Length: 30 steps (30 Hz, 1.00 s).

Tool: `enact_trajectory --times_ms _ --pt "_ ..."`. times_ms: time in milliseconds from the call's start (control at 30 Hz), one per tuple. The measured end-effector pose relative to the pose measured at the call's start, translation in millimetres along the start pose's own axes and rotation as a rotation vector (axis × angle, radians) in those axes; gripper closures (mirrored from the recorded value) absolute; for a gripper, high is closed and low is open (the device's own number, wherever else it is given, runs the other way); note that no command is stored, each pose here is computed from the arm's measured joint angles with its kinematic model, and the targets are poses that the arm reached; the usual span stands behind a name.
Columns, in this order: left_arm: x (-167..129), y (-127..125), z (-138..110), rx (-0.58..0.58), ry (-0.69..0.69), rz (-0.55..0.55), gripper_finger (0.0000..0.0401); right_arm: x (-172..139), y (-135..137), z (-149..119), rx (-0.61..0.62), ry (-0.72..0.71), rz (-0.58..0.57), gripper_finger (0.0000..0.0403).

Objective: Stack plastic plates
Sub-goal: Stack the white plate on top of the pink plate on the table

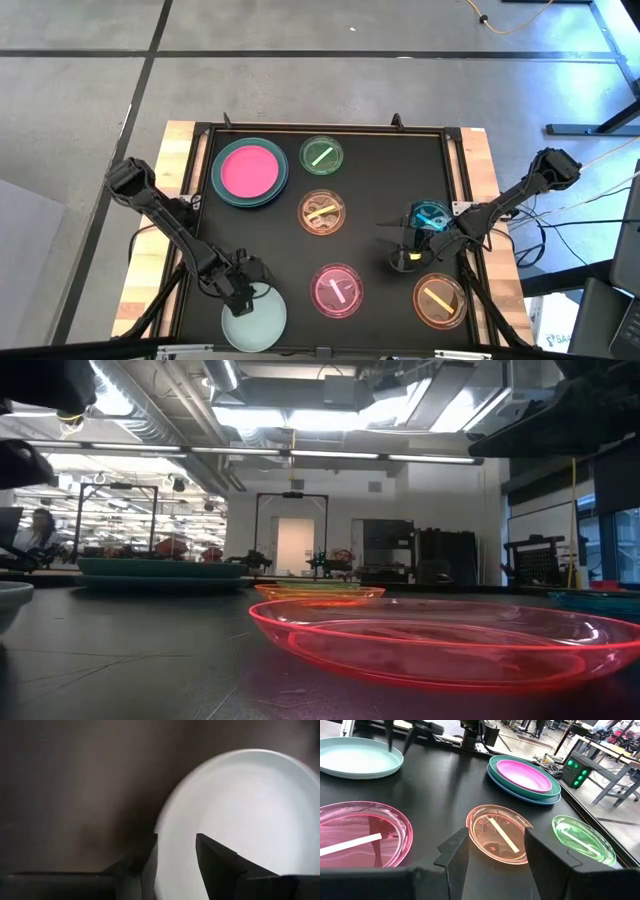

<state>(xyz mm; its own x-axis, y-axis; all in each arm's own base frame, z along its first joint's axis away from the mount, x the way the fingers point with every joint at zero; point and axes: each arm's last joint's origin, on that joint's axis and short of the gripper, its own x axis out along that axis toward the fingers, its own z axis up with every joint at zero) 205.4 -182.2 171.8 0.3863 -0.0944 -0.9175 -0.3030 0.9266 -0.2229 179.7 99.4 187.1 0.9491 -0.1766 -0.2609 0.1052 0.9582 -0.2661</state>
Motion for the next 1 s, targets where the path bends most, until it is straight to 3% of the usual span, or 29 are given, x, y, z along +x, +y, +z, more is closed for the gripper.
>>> enact_trajectory --times_ms 133,367,633,733,1000 --pt "1.4 5.3 -3.0 0.011 0.009 0.045 0.0274 0.0 0.0 0.0 0.000 0.000 0.000 0.0219" --pt "14.6 11.3 -11.0 -0.005 0.023 -0.029 0.0274 0.0 0.0 -0.2 -0.002 0.002 0.000 0.0219" --pt "25.4 24.0 -20.5 -0.009 0.034 -0.031 0.0277 0.0 0.0 -0.3 -0.002 0.002 0.000 0.0219" --pt "28.1 27.7 -20.2 -0.021 0.034 -0.045 0.0296 0.0 0.0 -0.3 -0.003 0.002 0.000 0.0219" --pt "31.0 30.5 -11.1 0.001 0.019 -0.056 0.0392 0.0 0.0 -0.3 -0.002 0.002 0.000 0.0219"
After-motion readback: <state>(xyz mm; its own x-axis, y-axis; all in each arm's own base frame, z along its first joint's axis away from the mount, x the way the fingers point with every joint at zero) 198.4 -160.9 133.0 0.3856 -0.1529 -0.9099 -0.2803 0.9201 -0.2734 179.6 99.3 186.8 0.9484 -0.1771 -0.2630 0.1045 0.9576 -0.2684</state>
